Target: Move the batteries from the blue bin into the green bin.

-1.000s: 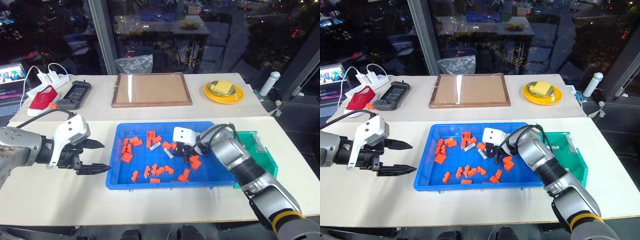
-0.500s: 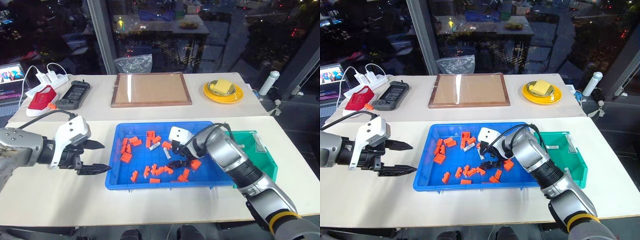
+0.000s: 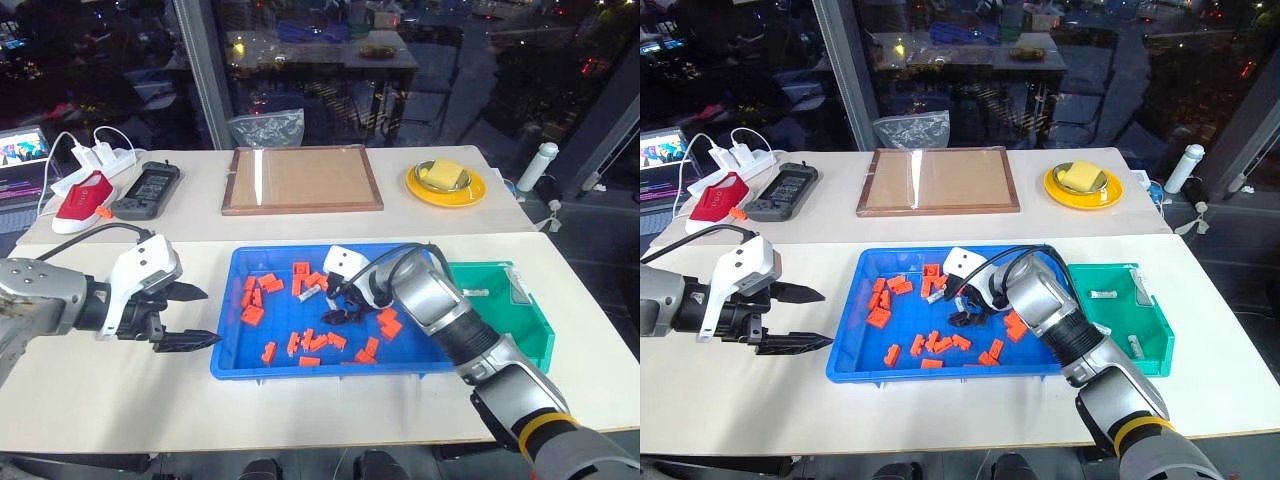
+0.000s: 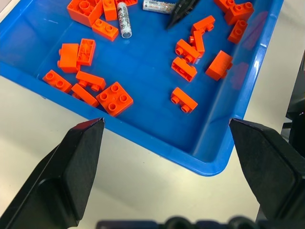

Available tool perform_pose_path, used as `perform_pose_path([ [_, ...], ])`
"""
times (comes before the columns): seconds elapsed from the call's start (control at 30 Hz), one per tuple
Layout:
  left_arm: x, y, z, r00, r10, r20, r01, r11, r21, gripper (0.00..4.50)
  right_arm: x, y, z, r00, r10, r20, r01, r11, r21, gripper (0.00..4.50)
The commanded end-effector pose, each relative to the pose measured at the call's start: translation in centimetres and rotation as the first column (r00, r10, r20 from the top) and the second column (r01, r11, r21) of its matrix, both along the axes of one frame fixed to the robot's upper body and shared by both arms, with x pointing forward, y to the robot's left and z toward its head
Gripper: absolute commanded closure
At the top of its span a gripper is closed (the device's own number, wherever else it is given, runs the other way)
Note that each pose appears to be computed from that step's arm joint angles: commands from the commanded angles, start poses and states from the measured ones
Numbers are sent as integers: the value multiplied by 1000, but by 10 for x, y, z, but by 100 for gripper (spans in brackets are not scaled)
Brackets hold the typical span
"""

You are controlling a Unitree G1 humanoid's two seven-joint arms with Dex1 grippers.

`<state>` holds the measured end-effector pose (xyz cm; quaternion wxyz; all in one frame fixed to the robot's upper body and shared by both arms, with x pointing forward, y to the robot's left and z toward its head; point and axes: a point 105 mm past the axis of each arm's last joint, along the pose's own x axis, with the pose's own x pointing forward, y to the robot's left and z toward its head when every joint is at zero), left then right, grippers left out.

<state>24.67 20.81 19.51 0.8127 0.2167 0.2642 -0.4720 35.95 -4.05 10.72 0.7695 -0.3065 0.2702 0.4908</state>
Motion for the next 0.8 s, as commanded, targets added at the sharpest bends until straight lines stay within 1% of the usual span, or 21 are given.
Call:
perform_pose_path([
  [0.03,-1,-1,9,999,-9,49,9,1000,7,0,-2,-19,-11,999,20,29,-16,992,-126,209],
  [0.07,-1,-1,9,999,-10,48,9,1000,6,0,-3,-24,-12,999,33,42,-26,987,-158,241],
  [0.1,-1,-1,9,999,-11,46,11,1000,5,0,-5,-25,-11,998,45,43,-38,985,-168,291],
  [0.13,-1,-1,9,999,-13,45,13,1000,4,0,-8,-24,-10,998,57,39,-49,985,-165,319],
  [0.17,0,-2,8,999,-15,45,15,1000,3,0,-10,-24,-7,997,65,41,-58,985,-164,356],
  [0.2,0,-2,8,999,-17,47,17,1000,2,0,-10,-24,-5,996,71,50,-62,984,-165,381],
  [0.23,1,-3,8,999,-19,49,19,1000,1,0,-10,-24,-2,996,73,58,-62,985,-161,418],
  [0.33,3,-5,9,998,-31,51,31,999,-5,0,-9,-23,15,994,72,80,-62,991,-119,425],
  [0.43,5,-10,10,997,-56,52,57,998,-25,0,-18,-18,52,983,131,129,-133,991,10,425],
  [0.5,6,-14,13,996,-71,58,73,996,-47,0,-23,-26,68,969,169,179,-177,984,32,425],
  [0.57,8,-19,16,994,-90,65,94,993,-72,0,-29,-35,84,964,178,198,-195,978,70,425],
  [0.63,11,-26,19,991,-113,71,120,988,-99,0,-36,-48,112,966,149,210,-184,970,159,425],
  [0.67,12,-28,20,989,-125,73,133,985,-108,0,-38,-57,122,967,130,217,-171,969,178,425],
  [0.73,14,-34,22,986,-149,77,158,980,-120,0,-39,-83,137,971,68,230,-110,978,178,425],
  [0.8,17,-37,23,983,-165,80,175,976,-128,0,-38,-106,142,969,3,246,-39,989,143,425],
])
